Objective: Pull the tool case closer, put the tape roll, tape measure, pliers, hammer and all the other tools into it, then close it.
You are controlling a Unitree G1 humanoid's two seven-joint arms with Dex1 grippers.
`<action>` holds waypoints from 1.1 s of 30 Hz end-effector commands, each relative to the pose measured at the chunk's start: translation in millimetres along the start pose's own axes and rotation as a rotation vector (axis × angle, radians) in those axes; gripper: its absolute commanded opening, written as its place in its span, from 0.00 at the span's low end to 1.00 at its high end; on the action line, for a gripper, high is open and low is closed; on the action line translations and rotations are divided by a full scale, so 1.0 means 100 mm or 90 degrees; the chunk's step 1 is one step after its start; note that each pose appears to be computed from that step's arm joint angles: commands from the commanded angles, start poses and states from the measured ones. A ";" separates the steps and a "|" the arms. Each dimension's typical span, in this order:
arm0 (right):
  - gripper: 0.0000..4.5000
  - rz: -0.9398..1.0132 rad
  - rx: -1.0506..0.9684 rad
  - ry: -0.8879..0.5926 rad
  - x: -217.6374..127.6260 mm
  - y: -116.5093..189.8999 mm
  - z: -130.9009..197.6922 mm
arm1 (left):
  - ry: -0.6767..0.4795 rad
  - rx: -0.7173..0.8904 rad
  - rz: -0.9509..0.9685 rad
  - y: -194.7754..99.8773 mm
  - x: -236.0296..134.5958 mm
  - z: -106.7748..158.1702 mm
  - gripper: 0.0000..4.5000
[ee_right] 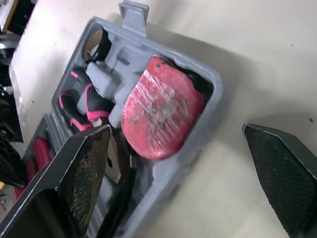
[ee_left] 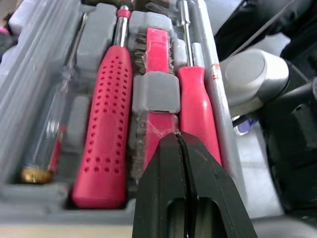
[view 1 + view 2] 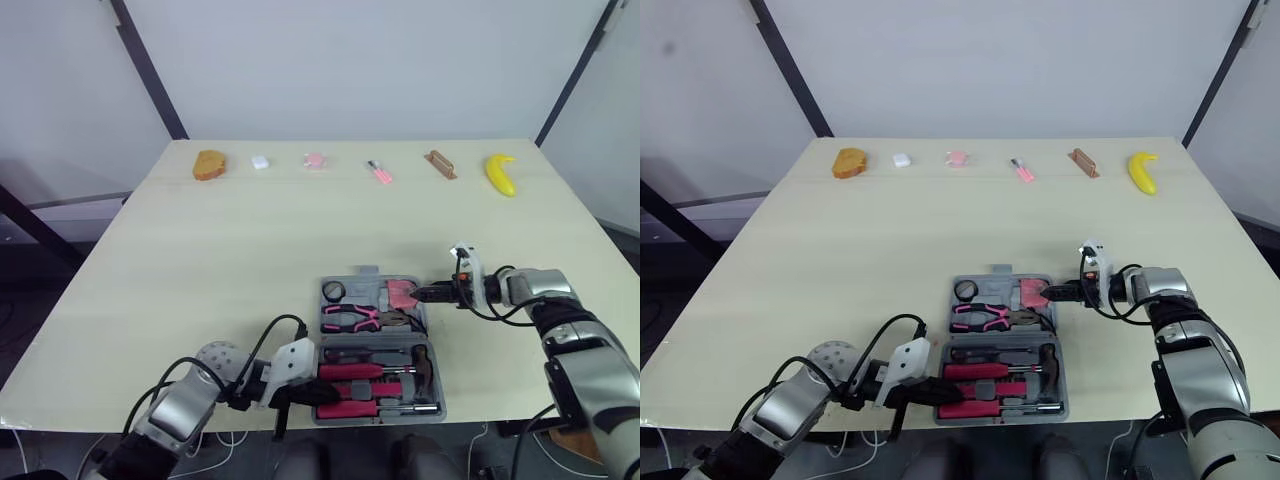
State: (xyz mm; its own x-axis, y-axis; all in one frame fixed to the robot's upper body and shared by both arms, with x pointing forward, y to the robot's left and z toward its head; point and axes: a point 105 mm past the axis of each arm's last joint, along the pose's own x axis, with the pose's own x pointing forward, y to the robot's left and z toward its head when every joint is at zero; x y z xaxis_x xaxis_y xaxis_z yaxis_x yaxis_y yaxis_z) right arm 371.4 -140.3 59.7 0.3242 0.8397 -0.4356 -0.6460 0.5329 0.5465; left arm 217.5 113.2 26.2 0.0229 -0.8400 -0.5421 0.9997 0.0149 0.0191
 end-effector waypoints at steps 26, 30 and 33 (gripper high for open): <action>1.00 0.345 -0.047 -0.104 -0.07 0.70 0.30 | 0.014 -0.062 0.007 -0.20 0.06 -0.26 0.00; 1.00 0.384 -0.058 -0.068 -0.18 0.87 0.20 | 0.005 -0.054 0.018 -0.18 0.06 -0.23 0.00; 1.00 0.399 -0.066 -0.053 -0.26 0.95 0.13 | -0.013 -0.057 0.036 -0.15 0.02 -0.19 0.00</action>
State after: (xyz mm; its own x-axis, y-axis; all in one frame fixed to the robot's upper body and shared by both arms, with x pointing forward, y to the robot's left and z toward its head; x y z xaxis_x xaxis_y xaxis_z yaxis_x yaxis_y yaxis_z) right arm 317.9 -112.2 117.5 -0.0346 0.9990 -0.0296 -0.7735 -0.0080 0.6337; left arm 209.8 113.6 22.7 0.0845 -0.8680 -0.4894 0.9964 0.0788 0.0322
